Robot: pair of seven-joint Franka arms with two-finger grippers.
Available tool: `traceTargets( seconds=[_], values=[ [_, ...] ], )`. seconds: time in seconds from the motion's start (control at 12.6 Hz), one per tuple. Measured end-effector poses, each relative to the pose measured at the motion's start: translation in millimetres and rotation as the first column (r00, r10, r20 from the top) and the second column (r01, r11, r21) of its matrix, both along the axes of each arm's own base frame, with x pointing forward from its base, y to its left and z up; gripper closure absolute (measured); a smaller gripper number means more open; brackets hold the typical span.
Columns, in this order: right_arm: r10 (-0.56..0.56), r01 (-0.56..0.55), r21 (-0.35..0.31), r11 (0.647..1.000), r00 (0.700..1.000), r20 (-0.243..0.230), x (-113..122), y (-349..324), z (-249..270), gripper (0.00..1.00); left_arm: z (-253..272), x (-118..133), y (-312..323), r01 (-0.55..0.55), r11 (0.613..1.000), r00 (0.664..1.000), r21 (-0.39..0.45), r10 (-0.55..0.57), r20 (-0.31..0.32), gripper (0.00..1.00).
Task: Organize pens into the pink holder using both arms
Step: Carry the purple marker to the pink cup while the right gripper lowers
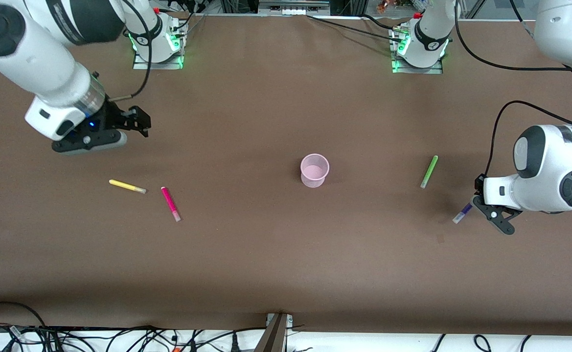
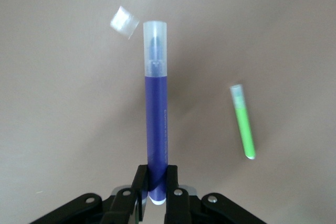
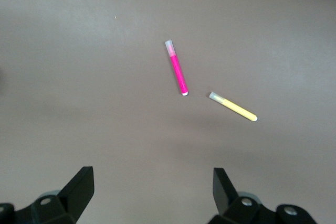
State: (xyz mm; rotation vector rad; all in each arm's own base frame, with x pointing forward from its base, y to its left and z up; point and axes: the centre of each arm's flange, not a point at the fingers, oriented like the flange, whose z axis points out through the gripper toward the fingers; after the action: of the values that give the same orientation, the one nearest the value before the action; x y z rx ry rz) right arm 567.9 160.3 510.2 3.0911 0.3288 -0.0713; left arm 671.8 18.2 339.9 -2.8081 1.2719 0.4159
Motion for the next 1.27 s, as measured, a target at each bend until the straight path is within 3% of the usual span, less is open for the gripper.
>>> traceTargets(
  seconds=[0.16, 0.32, 0.55, 0.87, 1.11, 1.27],
  values=[
    [0.034, -0.035, -0.013, 0.999, 0.998, -0.047, 11, 2, -35, 0.00, 43, 3, -67, 0.109, 0.992, 0.994, 0.069, -0.108, -0.028, 0.82],
    [0.078, -0.079, -0.013, 0.997, 0.995, -0.065, 18, 4, -54, 0.00, 62, -6, -134, 0.195, 0.972, 0.980, 0.129, -0.190, -0.050, 0.82],
    [0.162, -0.164, -0.009, 0.986, 0.982, -0.100, 26, 6, -87, 0.00, 82, -31, -226, 0.323, 0.911, 0.946, 0.255, -0.315, -0.075, 0.82],
    [0.285, -0.286, 0.011, 0.958, 0.949, -0.137, 47, -1, -165, 0.00, 77, -94, -356, 0.442, 0.766, 0.886, 0.467, -0.454, -0.095, 0.82],
    [0.371, -0.371, 0.020, 0.928, 0.922, -0.108, 57, -3, -210, 0.01, 58, -135, -426, 0.511, 0.628, 0.819, 0.587, -0.564, -0.110, 0.82],
    [0.407, -0.406, 0.026, 0.913, 0.908, -0.100, 63, -16, -237, 0.02, 37, -166, -465, 0.521, 0.575, 0.795, 0.631, -0.595, -0.114, 0.82]
  ],
)
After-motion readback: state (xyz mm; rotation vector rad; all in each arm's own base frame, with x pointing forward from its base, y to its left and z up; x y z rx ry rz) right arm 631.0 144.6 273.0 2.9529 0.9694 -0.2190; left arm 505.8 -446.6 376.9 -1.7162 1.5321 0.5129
